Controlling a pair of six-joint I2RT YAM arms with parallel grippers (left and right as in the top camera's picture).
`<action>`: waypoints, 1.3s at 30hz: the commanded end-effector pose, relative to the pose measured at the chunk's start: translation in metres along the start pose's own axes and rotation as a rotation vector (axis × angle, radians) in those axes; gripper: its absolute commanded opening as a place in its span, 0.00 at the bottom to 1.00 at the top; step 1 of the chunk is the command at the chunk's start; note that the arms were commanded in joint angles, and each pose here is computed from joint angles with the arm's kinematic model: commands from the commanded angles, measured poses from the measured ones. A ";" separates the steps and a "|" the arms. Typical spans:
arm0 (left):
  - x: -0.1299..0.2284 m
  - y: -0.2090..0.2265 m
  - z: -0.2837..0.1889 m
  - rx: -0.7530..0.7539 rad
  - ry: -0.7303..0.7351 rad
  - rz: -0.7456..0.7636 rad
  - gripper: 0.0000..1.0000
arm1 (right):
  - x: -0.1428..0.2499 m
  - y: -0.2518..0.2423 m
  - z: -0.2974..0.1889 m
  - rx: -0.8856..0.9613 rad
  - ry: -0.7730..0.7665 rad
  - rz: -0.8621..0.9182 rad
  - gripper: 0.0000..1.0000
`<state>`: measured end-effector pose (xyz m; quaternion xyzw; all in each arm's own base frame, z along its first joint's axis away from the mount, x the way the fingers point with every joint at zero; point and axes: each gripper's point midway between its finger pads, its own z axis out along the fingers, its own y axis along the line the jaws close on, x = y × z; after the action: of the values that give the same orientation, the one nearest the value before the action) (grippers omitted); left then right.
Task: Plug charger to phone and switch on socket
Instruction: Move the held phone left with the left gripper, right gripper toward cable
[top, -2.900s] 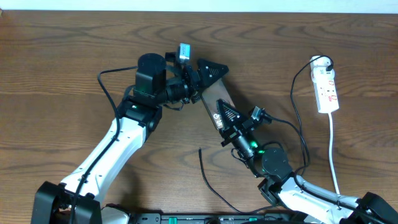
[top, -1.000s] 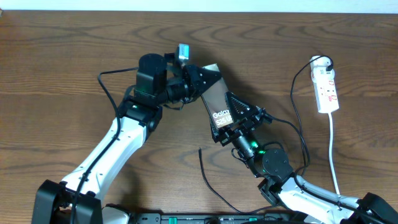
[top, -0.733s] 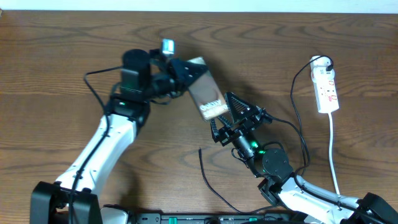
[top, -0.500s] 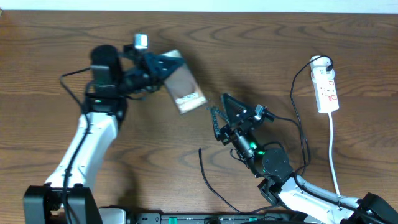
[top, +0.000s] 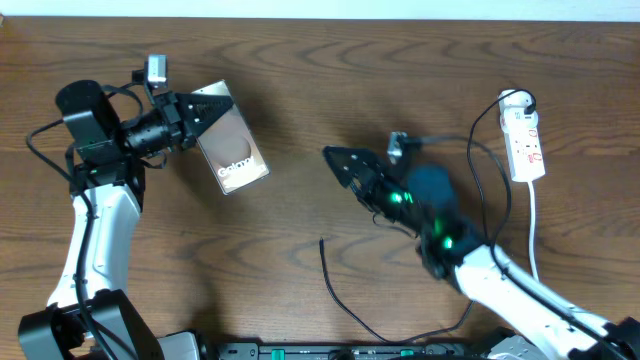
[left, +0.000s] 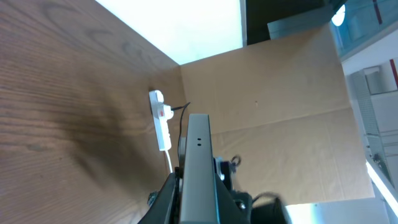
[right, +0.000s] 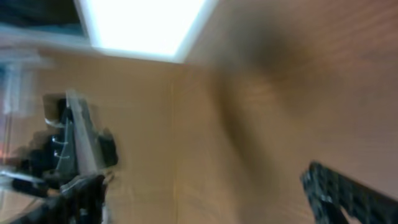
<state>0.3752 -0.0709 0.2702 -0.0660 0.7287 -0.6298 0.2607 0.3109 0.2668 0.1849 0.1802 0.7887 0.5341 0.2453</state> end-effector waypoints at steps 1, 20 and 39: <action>0.006 -0.007 -0.004 0.035 0.040 0.034 0.07 | 0.010 0.037 -0.004 0.012 0.140 -0.154 0.99; -0.037 0.011 -0.088 -0.027 -0.189 -0.016 0.07 | 0.059 -0.075 -0.070 0.715 0.333 -0.168 0.99; -0.041 0.014 -0.090 -0.043 -0.213 -0.021 0.07 | 0.091 -0.116 -0.029 0.952 0.673 -0.250 0.93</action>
<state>0.3731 0.0292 0.2725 -0.1493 0.7105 -0.6031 0.3304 0.2197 0.2412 0.0681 0.0286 0.9909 0.1162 -0.0611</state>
